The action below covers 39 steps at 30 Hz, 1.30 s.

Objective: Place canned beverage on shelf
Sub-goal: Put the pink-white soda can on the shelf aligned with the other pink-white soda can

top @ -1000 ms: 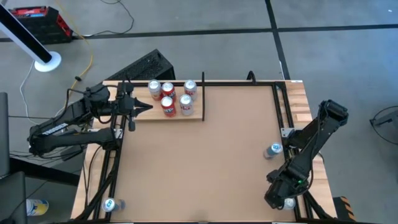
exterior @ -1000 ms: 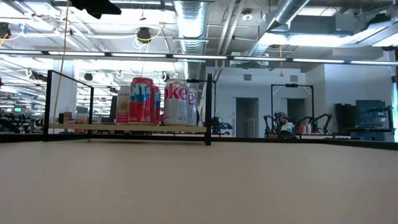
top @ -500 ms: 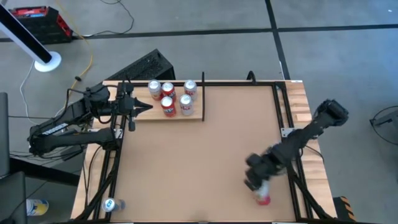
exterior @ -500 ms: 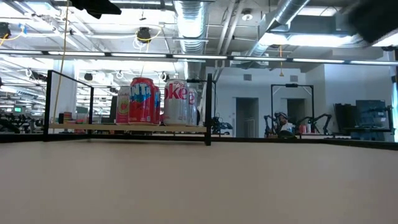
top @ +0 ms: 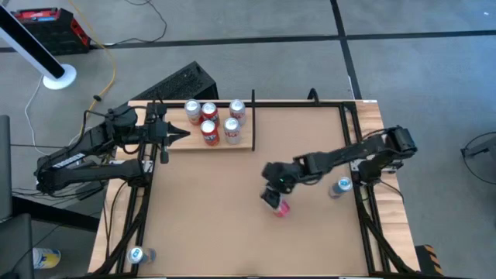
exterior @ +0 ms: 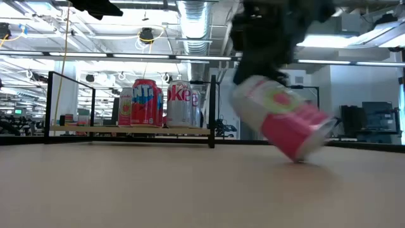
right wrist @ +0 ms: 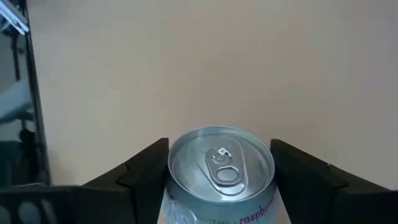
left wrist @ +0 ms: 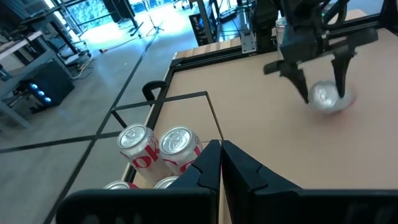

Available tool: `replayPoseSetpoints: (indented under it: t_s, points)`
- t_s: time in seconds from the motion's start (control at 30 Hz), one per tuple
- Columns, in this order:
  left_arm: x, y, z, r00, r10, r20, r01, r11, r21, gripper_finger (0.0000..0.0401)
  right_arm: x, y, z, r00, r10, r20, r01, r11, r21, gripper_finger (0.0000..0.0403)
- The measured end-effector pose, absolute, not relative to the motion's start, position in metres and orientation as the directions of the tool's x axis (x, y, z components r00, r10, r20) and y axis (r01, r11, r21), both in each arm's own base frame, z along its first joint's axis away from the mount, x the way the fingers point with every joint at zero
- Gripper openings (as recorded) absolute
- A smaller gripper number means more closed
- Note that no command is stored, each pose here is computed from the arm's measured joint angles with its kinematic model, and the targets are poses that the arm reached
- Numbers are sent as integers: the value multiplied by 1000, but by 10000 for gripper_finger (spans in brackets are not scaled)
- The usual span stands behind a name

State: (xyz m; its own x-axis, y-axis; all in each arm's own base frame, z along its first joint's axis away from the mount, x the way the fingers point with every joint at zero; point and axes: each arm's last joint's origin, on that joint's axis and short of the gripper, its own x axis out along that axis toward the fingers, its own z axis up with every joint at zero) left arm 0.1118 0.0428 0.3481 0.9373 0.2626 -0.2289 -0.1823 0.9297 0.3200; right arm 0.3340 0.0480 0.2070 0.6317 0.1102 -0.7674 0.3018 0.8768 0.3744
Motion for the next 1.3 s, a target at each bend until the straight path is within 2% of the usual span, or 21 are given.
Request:
replayPoseSetpoints:
  t_s: [0.27, 0.47, 0.6, 0.87, 0.93, 1.1, 1.3]
  points:
    - [112, 43, 348, 938, 261, -226, -182, 930, 321, 0, 401, 29, 199, 725, 80, -684, 64, 981, 183, 271]
    - [112, 43, 348, 937, 261, -233, -179, 929, 323, 0, 462, 26, 216, 831, 69, -552, -77, 997, 9, 271]
    - [112, 43, 348, 936, 263, -235, -178, 928, 328, 0, 497, 18, 229, 876, 61, -478, -113, 990, -81, 269]
    - [111, 43, 347, 934, 267, -236, -178, 923, 341, 0, 549, -24, 242, 947, 36, -319, -74, 991, -110, 244]
    - [109, 44, 349, 922, 315, -224, -221, 905, 363, 0, 558, -35, 241, 956, 17, -292, -52, 992, -113, 236]
    - [98, 47, 354, 820, 548, -166, -443, 791, 421, 0, 569, -59, 239, 960, -21, -278, -9, 994, -108, 194]
    - [82, 40, 360, 824, 558, -95, -472, 771, 427, 0, 568, -64, 237, 945, 44, -323, -68, 996, -63, 137]
